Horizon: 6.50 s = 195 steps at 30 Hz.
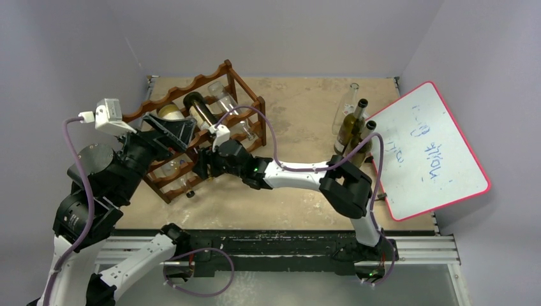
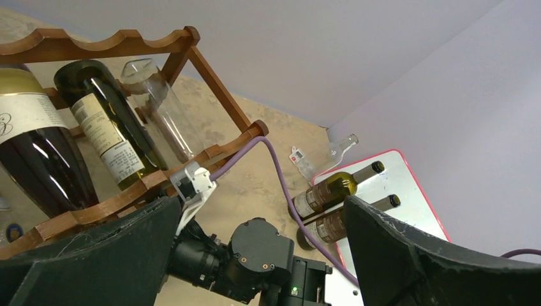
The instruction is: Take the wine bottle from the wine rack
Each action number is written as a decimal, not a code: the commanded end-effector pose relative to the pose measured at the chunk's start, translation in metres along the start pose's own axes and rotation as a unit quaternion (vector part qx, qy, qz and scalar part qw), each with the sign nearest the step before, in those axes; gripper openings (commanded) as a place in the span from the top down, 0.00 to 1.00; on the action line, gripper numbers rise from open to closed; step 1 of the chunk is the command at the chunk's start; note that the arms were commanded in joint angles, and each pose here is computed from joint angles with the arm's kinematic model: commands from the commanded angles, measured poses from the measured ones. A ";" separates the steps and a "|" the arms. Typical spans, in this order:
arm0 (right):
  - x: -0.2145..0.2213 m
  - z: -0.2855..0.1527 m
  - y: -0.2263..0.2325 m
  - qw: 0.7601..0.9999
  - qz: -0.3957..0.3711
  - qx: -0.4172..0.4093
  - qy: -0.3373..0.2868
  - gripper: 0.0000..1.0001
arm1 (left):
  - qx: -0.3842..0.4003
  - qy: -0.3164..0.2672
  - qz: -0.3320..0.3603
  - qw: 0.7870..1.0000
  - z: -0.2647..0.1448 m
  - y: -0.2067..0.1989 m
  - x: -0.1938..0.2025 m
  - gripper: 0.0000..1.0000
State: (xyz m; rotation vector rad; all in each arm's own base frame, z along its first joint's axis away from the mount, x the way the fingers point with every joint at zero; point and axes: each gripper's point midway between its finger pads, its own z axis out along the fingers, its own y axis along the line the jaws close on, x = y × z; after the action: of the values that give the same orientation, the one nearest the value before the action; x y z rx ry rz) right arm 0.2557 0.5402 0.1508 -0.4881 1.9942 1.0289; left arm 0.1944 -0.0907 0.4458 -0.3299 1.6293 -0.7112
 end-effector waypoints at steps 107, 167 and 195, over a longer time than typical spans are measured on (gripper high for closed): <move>-0.026 -0.002 0.031 0.996 -0.007 -0.020 -0.089 1.00 | -0.003 -0.002 0.000 1.000 -0.014 0.008 0.001 0.00; 0.061 -0.037 0.016 0.998 -0.042 0.032 -0.021 1.00 | -0.215 0.046 0.078 0.972 0.027 0.097 0.053 0.00; 0.096 -0.082 -0.004 0.997 -0.052 0.062 0.003 1.00 | -0.223 0.155 0.013 0.962 0.017 0.129 0.144 0.00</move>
State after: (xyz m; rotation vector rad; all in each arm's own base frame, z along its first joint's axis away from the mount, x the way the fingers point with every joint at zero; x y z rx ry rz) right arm 0.1744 0.4935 0.1385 -0.4406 1.8991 0.9478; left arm 0.2105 -0.0690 0.2727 -0.4818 2.0536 -0.2933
